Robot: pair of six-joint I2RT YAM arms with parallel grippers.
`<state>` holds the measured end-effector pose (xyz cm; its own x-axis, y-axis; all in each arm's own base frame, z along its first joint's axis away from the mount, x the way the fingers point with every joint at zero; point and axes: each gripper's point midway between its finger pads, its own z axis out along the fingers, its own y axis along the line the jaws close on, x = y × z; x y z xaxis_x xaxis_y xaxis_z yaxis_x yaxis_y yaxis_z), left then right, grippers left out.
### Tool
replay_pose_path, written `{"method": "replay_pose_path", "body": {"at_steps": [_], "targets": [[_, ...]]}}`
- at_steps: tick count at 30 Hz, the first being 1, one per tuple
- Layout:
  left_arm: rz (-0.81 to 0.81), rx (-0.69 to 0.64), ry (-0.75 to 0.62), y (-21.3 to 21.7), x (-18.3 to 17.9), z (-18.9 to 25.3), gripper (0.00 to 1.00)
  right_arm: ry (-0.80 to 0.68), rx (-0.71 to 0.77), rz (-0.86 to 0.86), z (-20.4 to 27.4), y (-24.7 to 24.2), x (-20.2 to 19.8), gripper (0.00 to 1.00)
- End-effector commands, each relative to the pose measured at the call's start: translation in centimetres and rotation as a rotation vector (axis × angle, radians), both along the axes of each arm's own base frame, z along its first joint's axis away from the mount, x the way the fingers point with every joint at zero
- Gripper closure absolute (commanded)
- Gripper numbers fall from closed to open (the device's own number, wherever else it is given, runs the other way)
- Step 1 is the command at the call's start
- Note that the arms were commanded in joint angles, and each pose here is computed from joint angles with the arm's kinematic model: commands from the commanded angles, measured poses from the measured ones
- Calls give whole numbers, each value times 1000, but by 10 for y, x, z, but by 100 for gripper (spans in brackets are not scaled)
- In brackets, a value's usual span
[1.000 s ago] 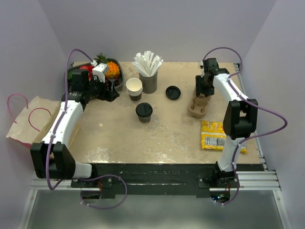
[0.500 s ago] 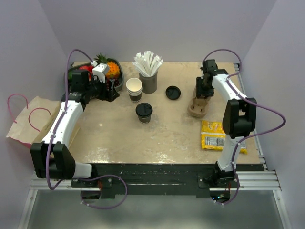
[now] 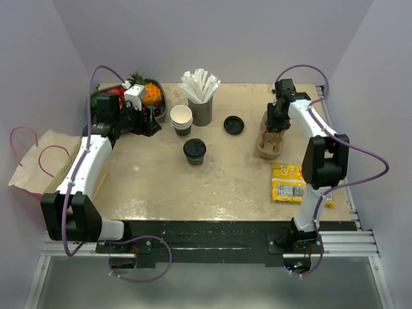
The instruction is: Pack the takeout coffee
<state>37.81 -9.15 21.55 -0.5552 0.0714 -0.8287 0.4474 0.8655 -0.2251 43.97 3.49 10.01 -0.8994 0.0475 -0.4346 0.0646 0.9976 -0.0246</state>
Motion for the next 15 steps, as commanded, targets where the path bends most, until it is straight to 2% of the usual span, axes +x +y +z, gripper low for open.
{"method": "replay_pose_path", "body": {"at_steps": [1, 5, 11, 15], "targets": [[-30, 9, -144, -3, 5, 60, 25, -188, -1, 11, 83, -4, 5, 100], [-14, 104, -280, 10, 8, 109, 25, -218, 14, 35, 102, -1, -5, 100], [43, 272, -500, 35, -7, 186, 25, -238, 36, 78, 111, 4, -11, 100], [48, 279, -498, 37, -14, 183, 25, -183, 34, 100, 70, 1, 0, 100]]}}
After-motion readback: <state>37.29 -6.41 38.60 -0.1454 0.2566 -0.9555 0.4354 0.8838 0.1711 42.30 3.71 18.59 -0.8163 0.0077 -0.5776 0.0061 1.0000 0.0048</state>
